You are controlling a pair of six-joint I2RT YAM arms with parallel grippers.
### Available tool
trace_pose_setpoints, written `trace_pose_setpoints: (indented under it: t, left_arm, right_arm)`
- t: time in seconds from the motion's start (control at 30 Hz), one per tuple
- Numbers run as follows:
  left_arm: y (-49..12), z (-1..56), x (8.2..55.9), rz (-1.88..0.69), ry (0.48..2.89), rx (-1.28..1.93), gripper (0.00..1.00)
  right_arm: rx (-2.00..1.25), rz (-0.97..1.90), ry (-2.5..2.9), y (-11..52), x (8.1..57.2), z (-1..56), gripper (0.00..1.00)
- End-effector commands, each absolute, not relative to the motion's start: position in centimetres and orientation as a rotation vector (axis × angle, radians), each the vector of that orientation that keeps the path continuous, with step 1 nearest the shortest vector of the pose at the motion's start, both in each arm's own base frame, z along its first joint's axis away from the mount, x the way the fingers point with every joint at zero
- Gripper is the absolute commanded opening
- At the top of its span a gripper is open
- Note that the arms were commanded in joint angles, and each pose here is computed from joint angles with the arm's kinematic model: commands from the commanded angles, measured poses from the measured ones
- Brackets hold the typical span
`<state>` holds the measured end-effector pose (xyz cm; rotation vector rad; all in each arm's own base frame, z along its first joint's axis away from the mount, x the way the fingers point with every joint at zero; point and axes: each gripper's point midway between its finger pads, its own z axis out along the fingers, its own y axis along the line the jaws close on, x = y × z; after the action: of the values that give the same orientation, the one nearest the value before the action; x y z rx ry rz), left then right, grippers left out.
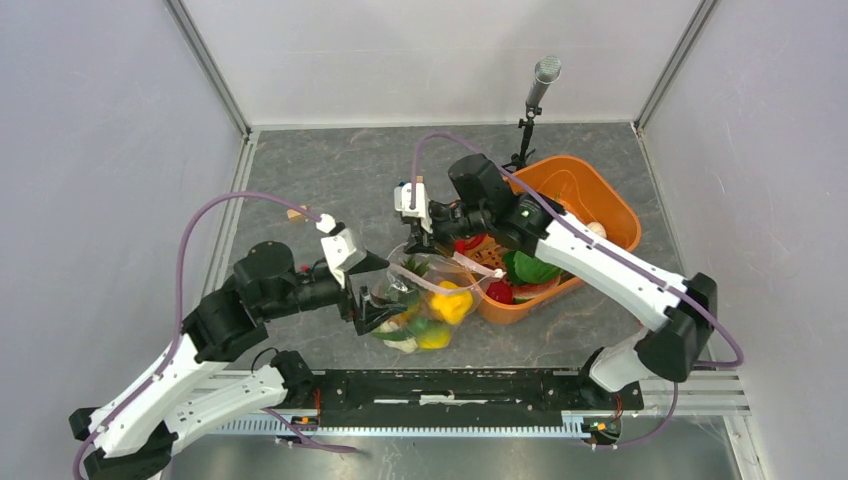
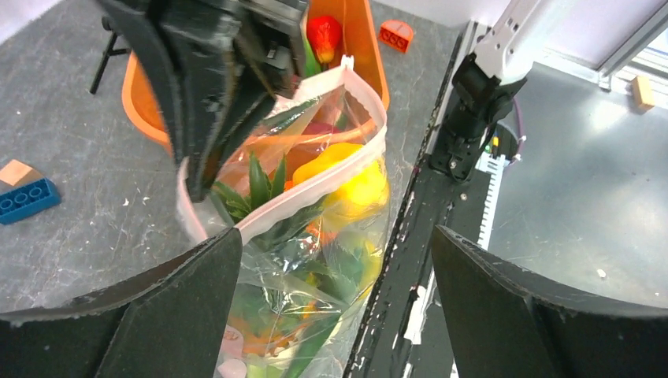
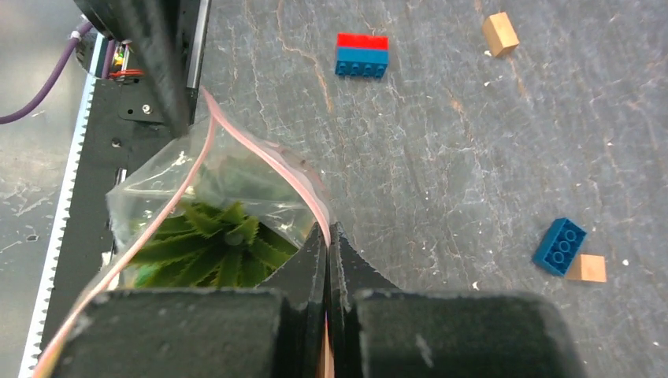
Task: Place the food in the zip-top bag and seal the zipper
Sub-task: Zip the zipper food storage bag at the center of the board.
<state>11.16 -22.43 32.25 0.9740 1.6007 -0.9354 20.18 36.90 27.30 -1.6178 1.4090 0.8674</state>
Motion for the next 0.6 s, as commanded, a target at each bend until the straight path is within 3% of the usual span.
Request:
trace_pose_setpoints:
  t: [0.0, 0.43, 0.57]
  left_arm:
    - [-22.9, 32.5, 12.9, -0.846, 1.489, 0.989, 0.94]
    - [-18.6, 34.1, 14.0, -0.618, 1.388, 0.912, 0.92]
    - [-19.0, 34.1, 12.8, -0.655, 1.363, 0.99, 0.98]
  right_arm:
    - [-1.636, 0.922, 1.306, 38.3, 20.5, 29.7, 0.0]
    - [-1.591, 0.929, 1.267, 37.2, 19.9, 30.9, 0.0]
    - [-1.583, 0.948, 1.27, 37.2, 19.6, 31.0, 0.0]
